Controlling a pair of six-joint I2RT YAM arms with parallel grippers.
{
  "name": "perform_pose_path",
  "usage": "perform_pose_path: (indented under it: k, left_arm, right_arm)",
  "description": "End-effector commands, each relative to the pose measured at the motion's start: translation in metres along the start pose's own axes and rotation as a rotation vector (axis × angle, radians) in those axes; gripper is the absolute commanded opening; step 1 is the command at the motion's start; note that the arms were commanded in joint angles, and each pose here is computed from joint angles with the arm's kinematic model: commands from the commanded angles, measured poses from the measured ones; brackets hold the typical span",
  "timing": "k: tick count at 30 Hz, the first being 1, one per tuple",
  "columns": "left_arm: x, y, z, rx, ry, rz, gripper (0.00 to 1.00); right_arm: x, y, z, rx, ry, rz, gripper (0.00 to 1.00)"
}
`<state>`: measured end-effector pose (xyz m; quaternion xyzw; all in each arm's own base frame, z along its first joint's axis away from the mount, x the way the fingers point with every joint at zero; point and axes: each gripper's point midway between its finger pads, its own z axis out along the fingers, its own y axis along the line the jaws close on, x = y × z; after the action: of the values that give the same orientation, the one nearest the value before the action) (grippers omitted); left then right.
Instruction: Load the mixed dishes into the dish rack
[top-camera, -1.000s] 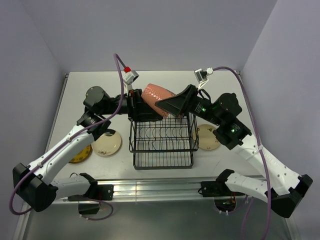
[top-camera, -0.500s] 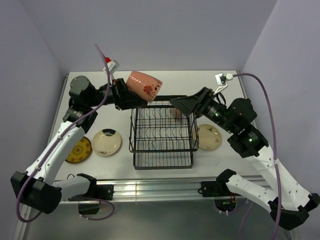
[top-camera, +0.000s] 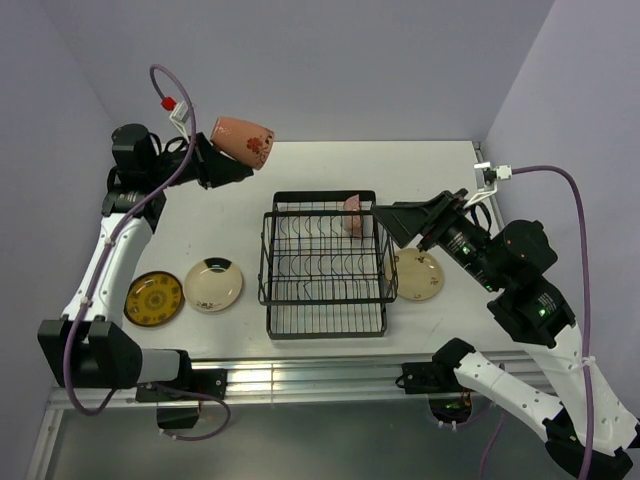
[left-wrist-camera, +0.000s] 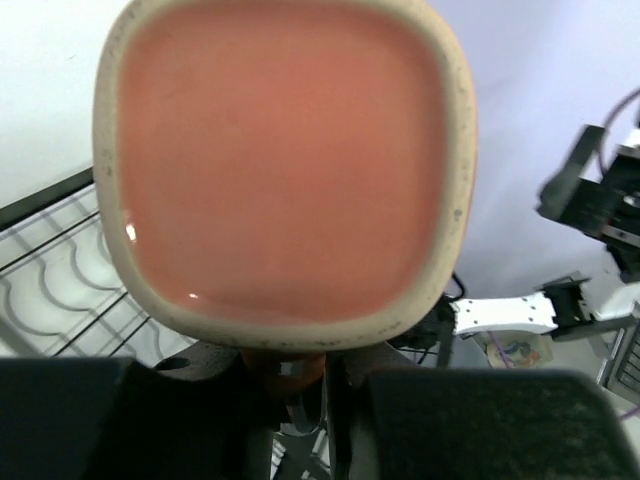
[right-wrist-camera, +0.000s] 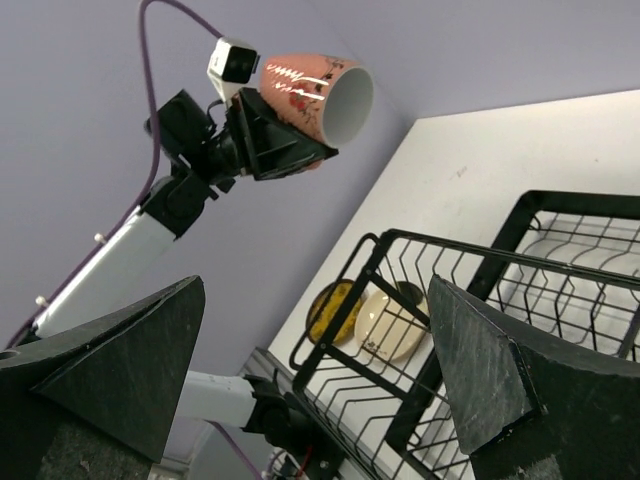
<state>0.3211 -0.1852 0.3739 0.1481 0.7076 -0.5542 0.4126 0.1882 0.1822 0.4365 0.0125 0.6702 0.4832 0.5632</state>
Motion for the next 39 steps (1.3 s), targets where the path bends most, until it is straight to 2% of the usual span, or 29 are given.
perform_pose_path:
  k: [1, 6, 10, 16, 21, 25, 29, 33, 39]
  left_arm:
    - [-0.029, -0.011, -0.001, 0.023, -0.04, 0.193, 0.0]
    - [-0.037, 0.011, 0.008, -0.013, -0.04, 0.216, 0.0]
    - [-0.04, 0.045, 0.016, -0.087, -0.045, 0.218, 0.0]
    - [-0.027, 0.095, 0.031, -0.131, -0.009, 0.201, 0.0]
    - [-0.02, 0.122, 0.052, -0.174, 0.012, 0.25, 0.0]
    - [-0.004, 0.152, 0.065, -0.186, 0.041, 0.206, 0.0]
    - [0.011, 0.167, 0.085, -0.181, 0.078, 0.233, 0.0]
    - [0.039, 0.173, 0.111, -0.187, 0.163, 0.239, 0.0]
    - [0.071, 0.189, 0.126, -0.216, 0.213, 0.225, 0.0]
  right_arm:
    - [-0.001, -0.008, -0.004, 0.029, -0.008, -0.036, 1.0]
    - [0.006, -0.008, -0.004, 0.02, 0.016, -0.028, 1.0]
    - [0.006, -0.003, -0.009, -0.001, 0.018, -0.029, 1.0]
    - [-0.001, 0.003, -0.019, -0.022, -0.01, -0.04, 1.0]
    - [-0.006, 0.002, -0.026, -0.004, -0.023, -0.066, 1.0]
    - [-0.01, 0.003, -0.031, -0.002, -0.037, -0.074, 1.0]
    - [-0.01, 0.001, -0.033, 0.009, -0.044, -0.077, 1.0]
    - [-0.007, -0.002, -0.033, 0.014, -0.04, -0.075, 1.0]
    - [-0.007, -0.003, -0.037, 0.019, -0.044, -0.08, 1.0]
